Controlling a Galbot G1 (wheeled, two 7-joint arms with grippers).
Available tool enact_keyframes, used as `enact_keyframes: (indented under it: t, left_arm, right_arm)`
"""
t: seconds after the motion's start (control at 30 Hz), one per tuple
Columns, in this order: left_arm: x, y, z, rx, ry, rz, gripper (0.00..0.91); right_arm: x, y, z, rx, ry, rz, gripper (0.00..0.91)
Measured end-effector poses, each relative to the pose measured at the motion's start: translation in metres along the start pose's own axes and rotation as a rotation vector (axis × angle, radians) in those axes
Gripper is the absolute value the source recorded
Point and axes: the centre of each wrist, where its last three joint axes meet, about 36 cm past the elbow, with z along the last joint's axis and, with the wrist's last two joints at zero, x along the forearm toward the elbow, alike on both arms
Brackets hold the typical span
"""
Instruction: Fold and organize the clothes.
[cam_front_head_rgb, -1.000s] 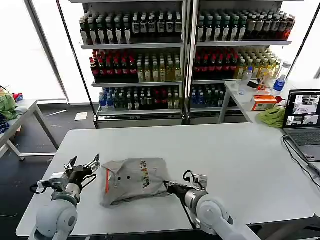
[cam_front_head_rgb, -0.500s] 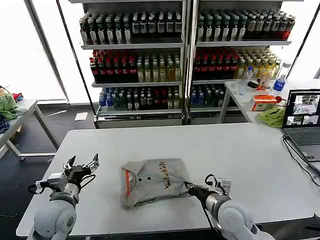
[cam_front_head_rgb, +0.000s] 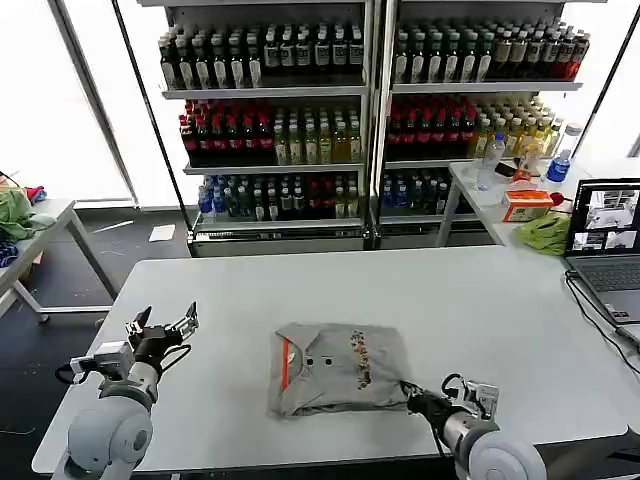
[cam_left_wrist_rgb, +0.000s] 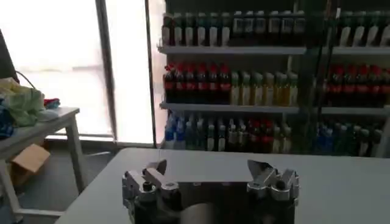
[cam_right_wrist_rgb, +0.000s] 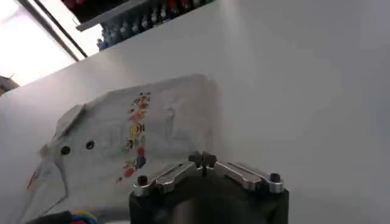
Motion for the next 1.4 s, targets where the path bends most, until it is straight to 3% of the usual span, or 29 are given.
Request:
enact_keyframes:
  t: [0.23, 0.77, 1.4]
  left_arm:
    - [0.000, 0.000, -0.001, 0.000, 0.000, 0.000, 0.907]
    - [0.006, -0.004, 0.001, -0.001, 0.015, 0.010, 0.907]
    - [0.006, -0.005, 0.007, -0.005, 0.047, 0.011, 0.907]
  right_arm:
    - [0.014, -0.007, 0.000, 0.014, -0.019, 0.024, 0.907]
    - [0.024, 0.003, -0.041, 0.038, -0.144, -0.035, 0.907]
    - [0.011, 0.029, -0.026, 0.003, -0.068, -0.144, 0.907]
